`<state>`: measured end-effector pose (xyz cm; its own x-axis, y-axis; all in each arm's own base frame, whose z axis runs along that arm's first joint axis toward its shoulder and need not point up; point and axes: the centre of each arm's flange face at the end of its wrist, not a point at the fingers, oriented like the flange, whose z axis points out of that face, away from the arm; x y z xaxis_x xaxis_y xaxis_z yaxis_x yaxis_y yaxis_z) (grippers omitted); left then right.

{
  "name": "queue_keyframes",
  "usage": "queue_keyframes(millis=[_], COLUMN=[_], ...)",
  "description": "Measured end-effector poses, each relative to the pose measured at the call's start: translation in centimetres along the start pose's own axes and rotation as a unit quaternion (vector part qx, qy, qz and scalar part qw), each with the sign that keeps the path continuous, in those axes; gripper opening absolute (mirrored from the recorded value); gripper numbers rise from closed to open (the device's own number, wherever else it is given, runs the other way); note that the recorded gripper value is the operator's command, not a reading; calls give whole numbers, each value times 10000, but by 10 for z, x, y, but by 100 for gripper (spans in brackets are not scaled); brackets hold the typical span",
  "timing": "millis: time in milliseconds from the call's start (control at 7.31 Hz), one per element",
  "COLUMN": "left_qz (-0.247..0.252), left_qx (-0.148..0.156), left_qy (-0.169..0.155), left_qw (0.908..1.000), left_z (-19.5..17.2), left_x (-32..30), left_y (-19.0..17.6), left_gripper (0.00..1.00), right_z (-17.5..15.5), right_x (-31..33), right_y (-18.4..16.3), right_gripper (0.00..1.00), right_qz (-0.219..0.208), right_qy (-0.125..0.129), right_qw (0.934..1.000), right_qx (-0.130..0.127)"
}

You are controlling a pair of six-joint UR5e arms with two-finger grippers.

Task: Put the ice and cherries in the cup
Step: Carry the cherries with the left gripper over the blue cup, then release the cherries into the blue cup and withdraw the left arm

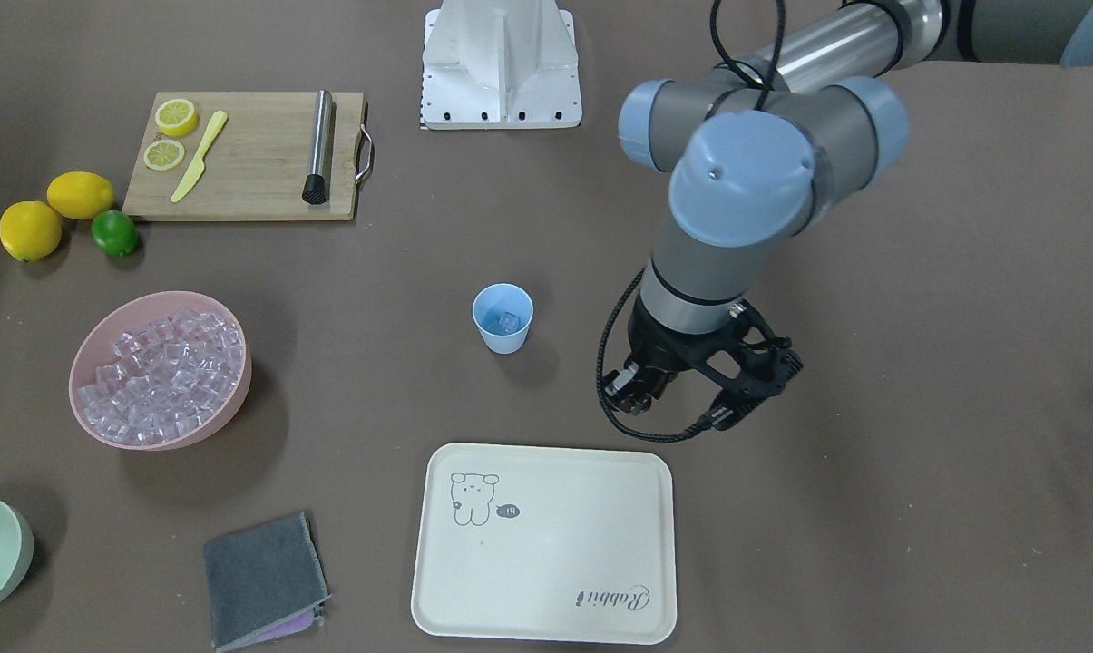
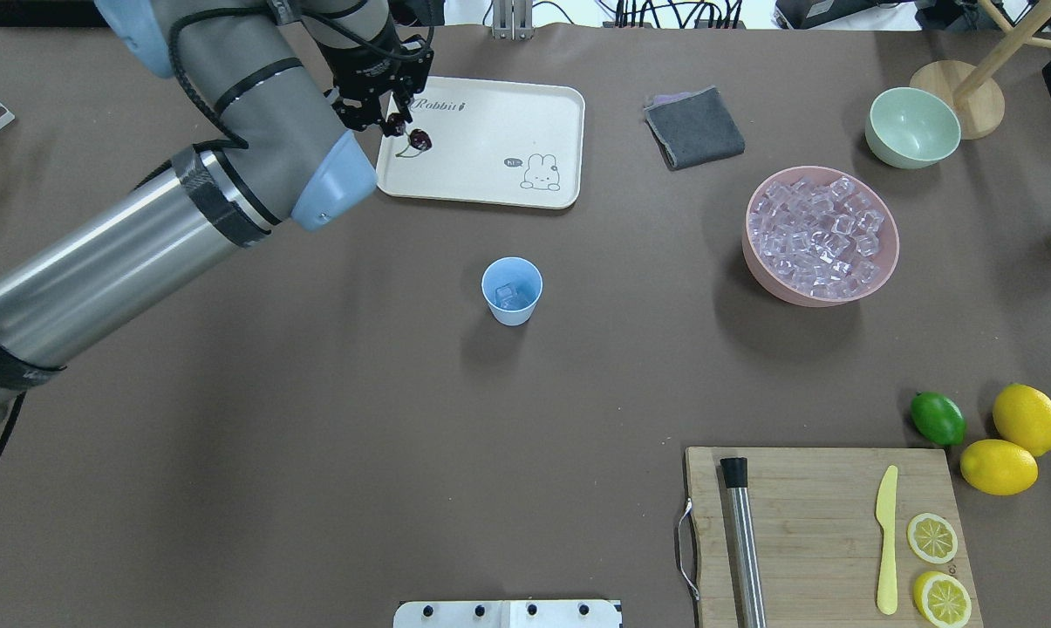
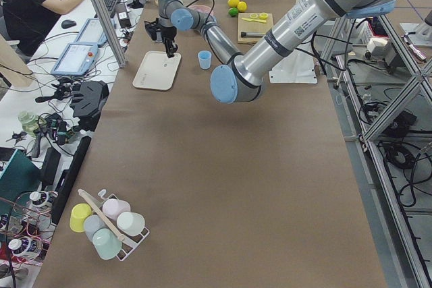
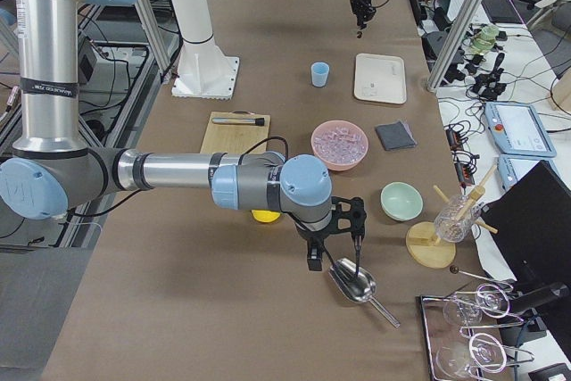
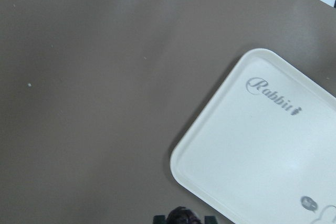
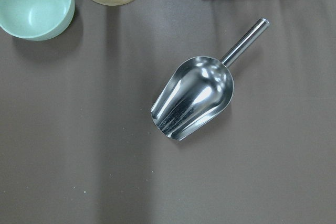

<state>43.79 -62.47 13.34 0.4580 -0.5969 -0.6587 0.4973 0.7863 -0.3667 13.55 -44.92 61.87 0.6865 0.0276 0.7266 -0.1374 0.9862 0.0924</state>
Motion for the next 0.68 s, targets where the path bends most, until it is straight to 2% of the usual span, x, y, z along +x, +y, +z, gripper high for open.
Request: queue_keyframes(millis=[274, 547, 684], left_qz=[-156, -87, -25], left_qx=[51, 104, 121], left_qy=[98, 61, 53], left_qw=[9998, 9999, 9999], left_z=[14, 25, 28], left_x=[-1, -12, -17], left_y=[88, 145, 161], left_gripper=[36, 36, 54], right_z=[-1, -2, -2], right_x=[-1, -2, -2], right_y=[-1, -1, -2], right_gripper=[100, 100, 100], right_qz=[-6, -20, -22], right_qy=[-2, -1, 3], right_qw=[10000, 10000, 10000], right_qx=[9, 18, 18])
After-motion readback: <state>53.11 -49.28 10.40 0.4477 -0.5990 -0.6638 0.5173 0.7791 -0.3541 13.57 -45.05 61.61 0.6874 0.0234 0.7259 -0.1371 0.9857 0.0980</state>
